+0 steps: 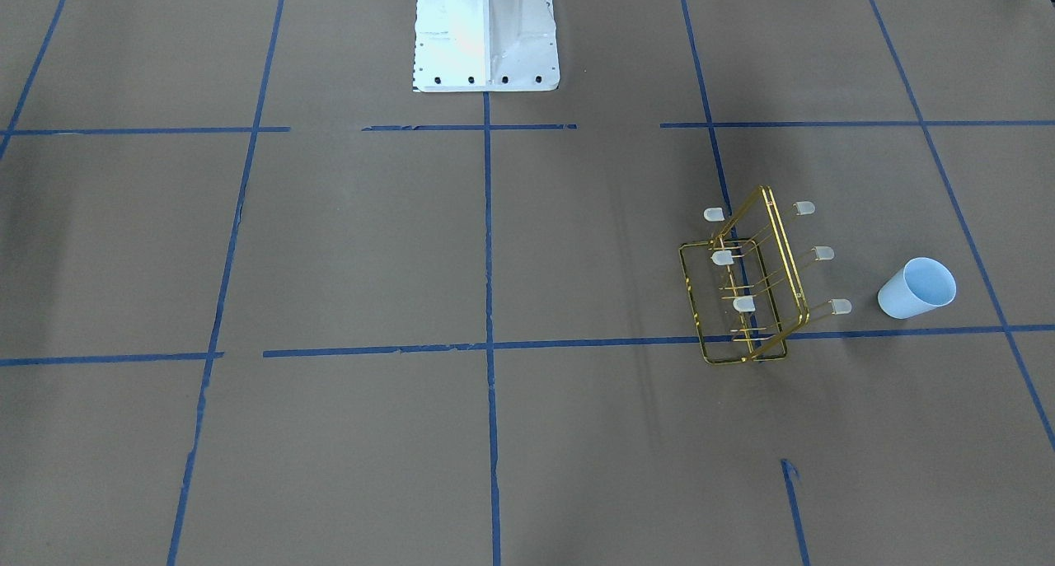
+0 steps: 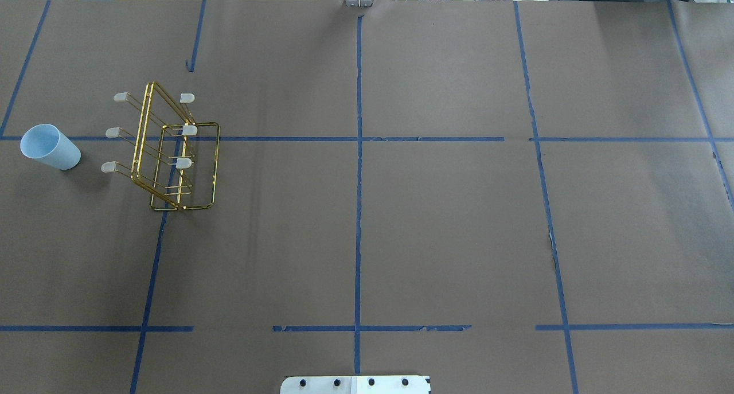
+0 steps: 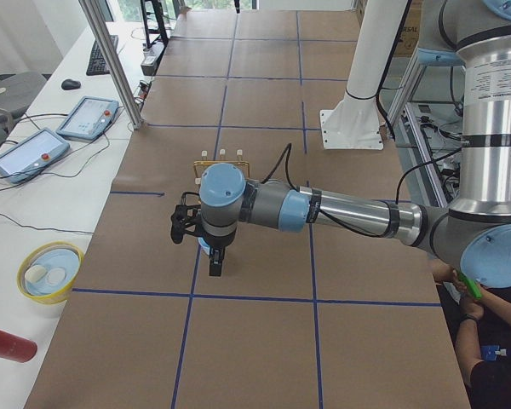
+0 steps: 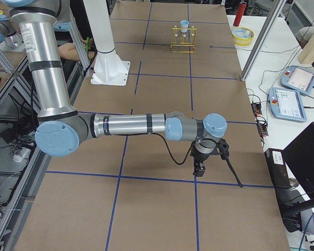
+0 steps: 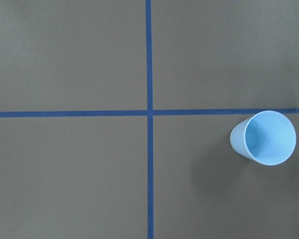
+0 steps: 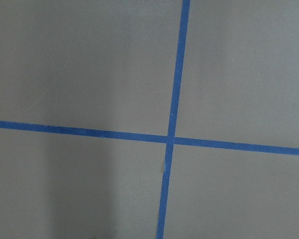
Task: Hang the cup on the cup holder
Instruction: 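Move the left gripper above the light blue cup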
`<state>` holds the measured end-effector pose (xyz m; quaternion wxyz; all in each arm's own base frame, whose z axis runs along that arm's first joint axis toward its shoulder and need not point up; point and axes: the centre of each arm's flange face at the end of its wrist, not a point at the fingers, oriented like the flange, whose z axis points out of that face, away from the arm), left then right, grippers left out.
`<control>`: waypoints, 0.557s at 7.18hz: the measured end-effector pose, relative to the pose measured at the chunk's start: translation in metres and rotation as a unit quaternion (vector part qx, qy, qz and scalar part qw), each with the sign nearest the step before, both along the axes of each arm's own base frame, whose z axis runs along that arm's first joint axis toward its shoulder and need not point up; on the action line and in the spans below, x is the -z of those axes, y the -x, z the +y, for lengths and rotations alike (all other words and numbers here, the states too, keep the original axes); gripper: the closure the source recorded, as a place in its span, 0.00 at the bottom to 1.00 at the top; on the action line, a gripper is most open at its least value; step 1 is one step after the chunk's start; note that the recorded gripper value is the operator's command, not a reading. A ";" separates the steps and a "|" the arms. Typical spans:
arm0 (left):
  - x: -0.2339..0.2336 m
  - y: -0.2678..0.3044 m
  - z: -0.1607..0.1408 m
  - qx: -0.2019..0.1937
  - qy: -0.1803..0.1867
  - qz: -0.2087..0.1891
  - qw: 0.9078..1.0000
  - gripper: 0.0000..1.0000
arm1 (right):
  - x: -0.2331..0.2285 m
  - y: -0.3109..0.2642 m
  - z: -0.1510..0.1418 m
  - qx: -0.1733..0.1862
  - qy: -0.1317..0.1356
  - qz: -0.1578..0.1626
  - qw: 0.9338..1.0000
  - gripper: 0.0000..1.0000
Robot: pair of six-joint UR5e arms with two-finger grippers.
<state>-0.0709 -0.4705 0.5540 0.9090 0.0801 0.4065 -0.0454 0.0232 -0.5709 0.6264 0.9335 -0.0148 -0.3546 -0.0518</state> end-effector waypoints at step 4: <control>0.039 -0.077 0.000 0.074 -0.045 -0.038 0.996 0.00 | 0.000 0.000 0.000 0.000 0.000 0.000 1.000 0.00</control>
